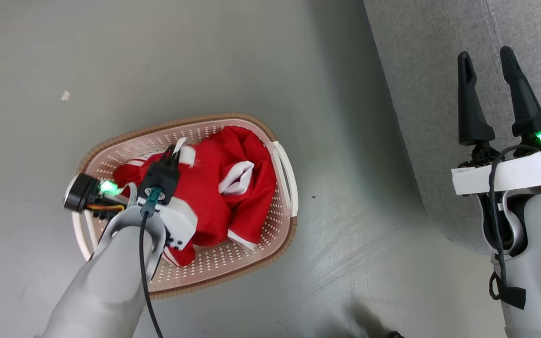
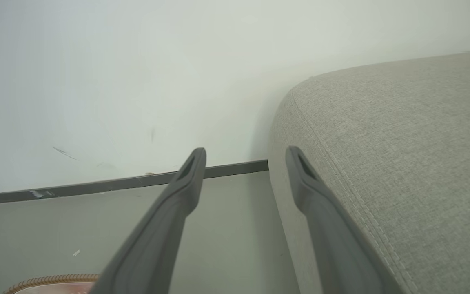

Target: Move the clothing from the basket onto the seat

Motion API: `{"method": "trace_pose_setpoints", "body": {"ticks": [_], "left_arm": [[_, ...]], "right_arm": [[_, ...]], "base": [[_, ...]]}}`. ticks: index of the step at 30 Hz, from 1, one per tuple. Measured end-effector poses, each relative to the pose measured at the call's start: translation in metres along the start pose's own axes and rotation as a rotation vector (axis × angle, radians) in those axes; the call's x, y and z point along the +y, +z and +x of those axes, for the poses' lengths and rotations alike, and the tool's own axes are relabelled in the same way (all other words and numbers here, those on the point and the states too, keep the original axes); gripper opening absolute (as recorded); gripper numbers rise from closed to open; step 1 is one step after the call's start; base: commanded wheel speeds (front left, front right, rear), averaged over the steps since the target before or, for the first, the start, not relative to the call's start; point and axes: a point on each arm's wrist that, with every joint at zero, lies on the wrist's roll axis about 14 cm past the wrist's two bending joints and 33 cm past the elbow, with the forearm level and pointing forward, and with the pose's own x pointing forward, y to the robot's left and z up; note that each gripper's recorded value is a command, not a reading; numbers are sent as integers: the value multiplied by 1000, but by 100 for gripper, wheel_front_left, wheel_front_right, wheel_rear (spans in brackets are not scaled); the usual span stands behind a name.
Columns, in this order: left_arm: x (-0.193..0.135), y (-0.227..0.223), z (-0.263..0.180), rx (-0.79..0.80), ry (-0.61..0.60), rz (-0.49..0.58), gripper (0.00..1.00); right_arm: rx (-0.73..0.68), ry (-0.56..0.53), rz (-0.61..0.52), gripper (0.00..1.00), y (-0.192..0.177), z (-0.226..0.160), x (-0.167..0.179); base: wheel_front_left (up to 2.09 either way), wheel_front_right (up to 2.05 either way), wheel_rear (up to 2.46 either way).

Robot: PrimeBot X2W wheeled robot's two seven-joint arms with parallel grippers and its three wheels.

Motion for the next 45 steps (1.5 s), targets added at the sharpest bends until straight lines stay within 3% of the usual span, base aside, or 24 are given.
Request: {"method": "trace_pose_setpoints", "body": {"ticks": [8, 15, 36, 45], "left_arm": [[24, 72, -10, -200, 85, -24, 0], [39, 104, -31, -293, 134, -9, 0], [64, 229, -124, -652, 234, 94, 0], [59, 270, -162, -762, 209, 125, 0]], "right_arm": [[-28, 30, 1, 100, 13, 1, 11], [-59, 49, 5, 100, 26, 2, 18], [-71, 142, 14, 100, 52, -34, 43], [-105, 175, 12, 100, 71, -53, 50]], "base": [[0, 0, 0], [0, 0, 0], [0, 0, 0], [0, 0, 0]]}}
